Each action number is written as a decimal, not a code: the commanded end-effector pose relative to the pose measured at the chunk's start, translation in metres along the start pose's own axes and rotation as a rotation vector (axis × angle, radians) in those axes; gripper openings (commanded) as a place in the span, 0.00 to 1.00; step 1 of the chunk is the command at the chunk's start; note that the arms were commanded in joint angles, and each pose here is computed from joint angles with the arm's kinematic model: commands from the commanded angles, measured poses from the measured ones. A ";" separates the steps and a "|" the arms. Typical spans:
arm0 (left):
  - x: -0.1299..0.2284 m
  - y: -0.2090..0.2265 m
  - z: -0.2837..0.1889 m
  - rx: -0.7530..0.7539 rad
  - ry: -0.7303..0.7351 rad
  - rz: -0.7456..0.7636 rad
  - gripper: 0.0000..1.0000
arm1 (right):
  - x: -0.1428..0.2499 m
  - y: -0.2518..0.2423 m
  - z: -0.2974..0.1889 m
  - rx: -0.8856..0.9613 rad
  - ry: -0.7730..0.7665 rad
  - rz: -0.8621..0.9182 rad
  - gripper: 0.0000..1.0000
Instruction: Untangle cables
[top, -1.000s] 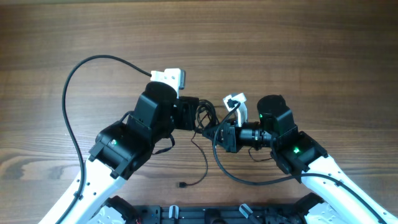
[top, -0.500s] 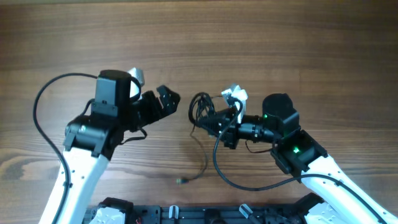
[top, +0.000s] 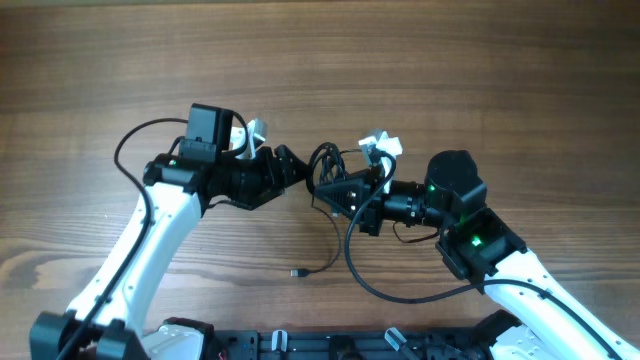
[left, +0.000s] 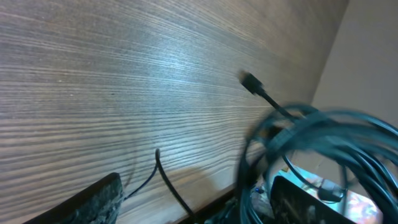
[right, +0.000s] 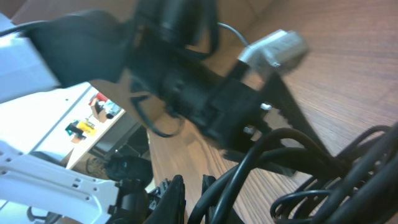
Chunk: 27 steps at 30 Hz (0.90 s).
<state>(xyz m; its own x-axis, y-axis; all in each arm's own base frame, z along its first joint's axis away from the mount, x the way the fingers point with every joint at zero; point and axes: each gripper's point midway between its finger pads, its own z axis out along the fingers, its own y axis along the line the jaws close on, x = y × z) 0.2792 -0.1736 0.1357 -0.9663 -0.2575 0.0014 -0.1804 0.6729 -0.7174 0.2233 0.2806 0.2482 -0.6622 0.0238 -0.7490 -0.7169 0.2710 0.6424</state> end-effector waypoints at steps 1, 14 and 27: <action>0.002 -0.004 0.017 0.029 0.043 -0.029 0.83 | -0.003 0.007 0.000 -0.035 0.005 0.020 0.05; 0.003 0.015 0.028 -0.123 -0.002 -0.069 0.04 | 0.008 -0.033 -0.003 0.167 0.007 0.083 0.05; -0.010 -0.055 -0.057 0.066 -0.308 0.274 0.04 | 0.053 -0.054 -0.011 0.273 0.154 0.239 0.11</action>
<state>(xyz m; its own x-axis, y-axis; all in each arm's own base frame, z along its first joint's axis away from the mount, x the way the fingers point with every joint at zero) 0.2985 -0.1612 0.1889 -0.9041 -0.3580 -0.2332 -0.0723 0.6661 -0.7424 0.2216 0.2516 0.1656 -0.8666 -0.0132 -0.4989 -0.4212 0.5556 0.7169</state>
